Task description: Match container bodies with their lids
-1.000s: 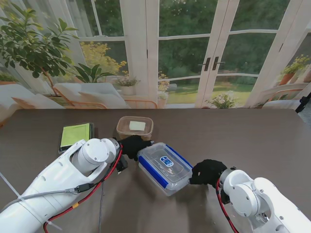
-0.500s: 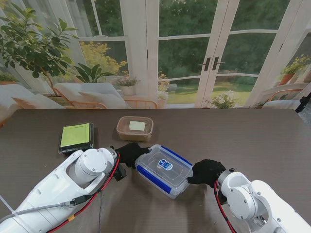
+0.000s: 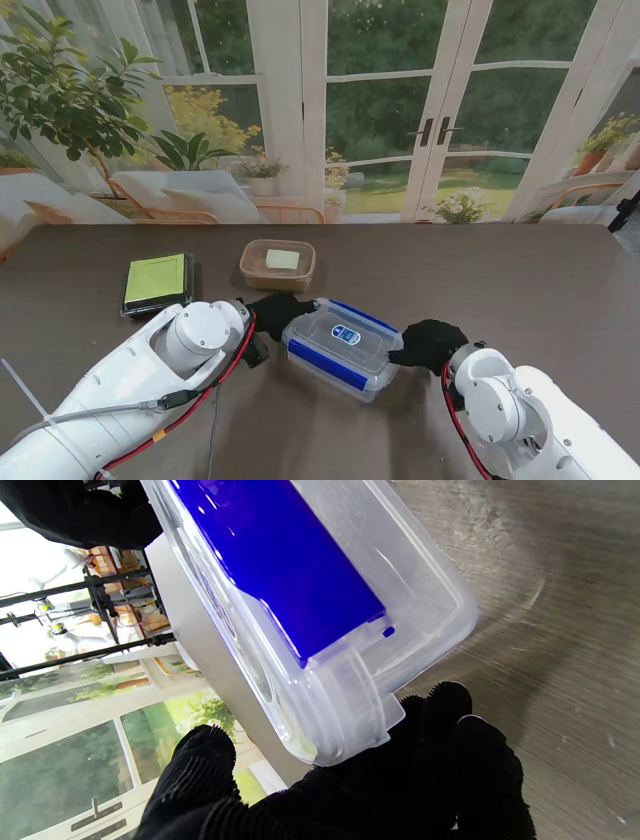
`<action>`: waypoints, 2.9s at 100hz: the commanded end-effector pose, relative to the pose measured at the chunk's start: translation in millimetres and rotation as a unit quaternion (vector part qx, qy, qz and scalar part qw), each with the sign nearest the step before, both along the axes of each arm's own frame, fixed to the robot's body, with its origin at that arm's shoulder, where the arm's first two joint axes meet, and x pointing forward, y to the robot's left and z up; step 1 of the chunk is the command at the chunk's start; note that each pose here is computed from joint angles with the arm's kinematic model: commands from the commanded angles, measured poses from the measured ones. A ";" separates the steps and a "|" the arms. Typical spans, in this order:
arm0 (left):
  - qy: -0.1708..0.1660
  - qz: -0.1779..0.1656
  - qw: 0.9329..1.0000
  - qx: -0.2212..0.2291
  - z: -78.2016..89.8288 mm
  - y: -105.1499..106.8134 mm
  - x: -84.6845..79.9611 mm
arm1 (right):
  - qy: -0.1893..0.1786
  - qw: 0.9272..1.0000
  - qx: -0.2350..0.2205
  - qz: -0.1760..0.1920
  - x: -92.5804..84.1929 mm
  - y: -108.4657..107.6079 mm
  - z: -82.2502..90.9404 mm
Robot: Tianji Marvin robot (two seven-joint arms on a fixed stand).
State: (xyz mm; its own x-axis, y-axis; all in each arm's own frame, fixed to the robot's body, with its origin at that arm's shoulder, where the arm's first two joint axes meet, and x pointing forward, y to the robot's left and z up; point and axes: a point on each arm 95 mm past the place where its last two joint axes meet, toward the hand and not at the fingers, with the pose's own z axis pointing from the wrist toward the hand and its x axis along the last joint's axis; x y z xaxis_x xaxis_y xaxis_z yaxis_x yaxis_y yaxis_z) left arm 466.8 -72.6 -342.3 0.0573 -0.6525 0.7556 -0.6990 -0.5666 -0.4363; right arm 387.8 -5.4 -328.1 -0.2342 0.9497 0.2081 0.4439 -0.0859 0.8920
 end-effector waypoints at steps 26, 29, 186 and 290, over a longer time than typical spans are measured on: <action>0.019 -0.060 0.997 -0.041 -5.7 -45.1 -19.7 | -0.005 0.998 0.057 0.001 -1.5 21.4 -2.4; 0.017 -0.062 0.997 -0.043 -5.1 -45.9 -20.0 | -0.005 0.998 0.062 0.000 -1.5 21.8 -2.7; -0.008 -0.083 0.995 -0.063 7.0 -58.9 -18.0 | -0.018 0.997 0.033 -0.068 4.4 25.6 -7.6; -0.025 -0.106 0.991 -0.080 19.9 -76.9 12.2 | -0.059 0.988 0.121 -0.075 17.6 26.0 0.6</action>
